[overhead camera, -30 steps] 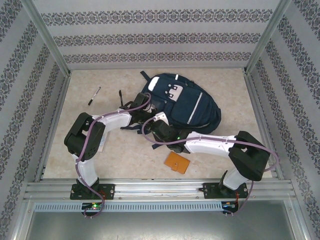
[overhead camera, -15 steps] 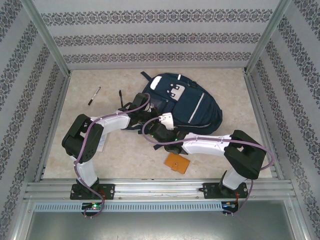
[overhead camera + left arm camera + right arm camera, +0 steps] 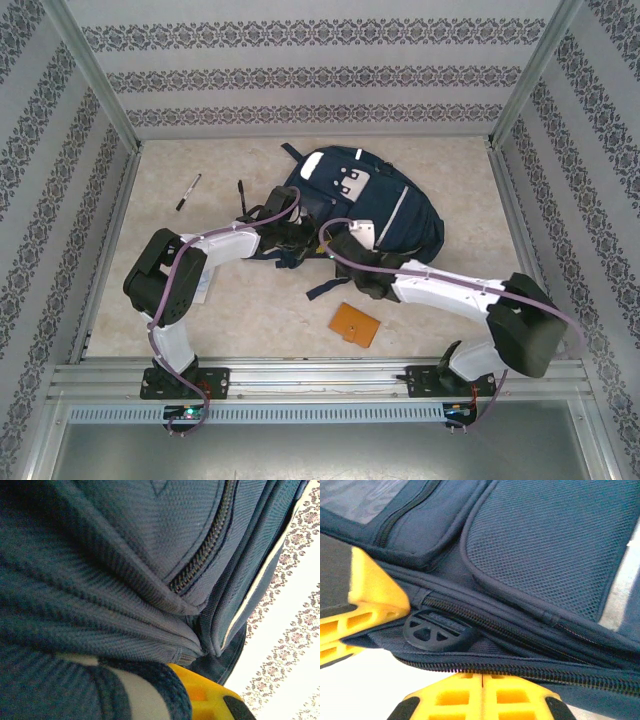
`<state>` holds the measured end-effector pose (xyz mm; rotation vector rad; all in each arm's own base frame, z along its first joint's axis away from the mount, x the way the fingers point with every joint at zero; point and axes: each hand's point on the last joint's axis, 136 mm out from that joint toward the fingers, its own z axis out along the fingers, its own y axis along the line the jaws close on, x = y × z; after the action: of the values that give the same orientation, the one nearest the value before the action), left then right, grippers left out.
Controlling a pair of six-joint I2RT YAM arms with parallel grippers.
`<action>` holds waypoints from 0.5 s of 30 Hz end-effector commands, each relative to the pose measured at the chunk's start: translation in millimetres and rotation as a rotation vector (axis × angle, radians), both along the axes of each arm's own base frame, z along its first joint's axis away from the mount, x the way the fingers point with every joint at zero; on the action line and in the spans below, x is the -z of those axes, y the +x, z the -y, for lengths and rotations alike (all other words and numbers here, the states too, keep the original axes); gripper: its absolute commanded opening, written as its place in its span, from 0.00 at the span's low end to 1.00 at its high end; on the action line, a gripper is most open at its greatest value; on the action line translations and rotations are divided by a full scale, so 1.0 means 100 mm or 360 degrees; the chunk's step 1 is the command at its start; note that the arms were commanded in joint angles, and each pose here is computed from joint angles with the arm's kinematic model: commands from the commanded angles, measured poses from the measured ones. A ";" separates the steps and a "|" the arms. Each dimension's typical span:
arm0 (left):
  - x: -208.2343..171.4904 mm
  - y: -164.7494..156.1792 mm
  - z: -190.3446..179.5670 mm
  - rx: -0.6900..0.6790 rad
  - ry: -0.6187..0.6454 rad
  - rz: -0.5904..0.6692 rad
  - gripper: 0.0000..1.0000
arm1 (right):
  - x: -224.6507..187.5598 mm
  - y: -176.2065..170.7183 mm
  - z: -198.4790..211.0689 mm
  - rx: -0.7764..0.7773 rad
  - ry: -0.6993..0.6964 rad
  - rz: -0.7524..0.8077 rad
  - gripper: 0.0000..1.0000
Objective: Pack the student bag
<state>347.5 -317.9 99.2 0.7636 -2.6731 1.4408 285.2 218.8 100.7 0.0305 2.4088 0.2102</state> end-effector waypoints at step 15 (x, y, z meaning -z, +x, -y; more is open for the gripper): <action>0.51 -0.01 -0.47 -0.0014 0.0417 0.0074 0.40 | 0.19 -0.12 0.28 -0.0223 0.0280 -0.0289 0.23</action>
<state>344.2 -301.2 73.9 0.7221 -2.8012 1.3270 281.4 187.3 80.7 0.0081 2.5598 0.4581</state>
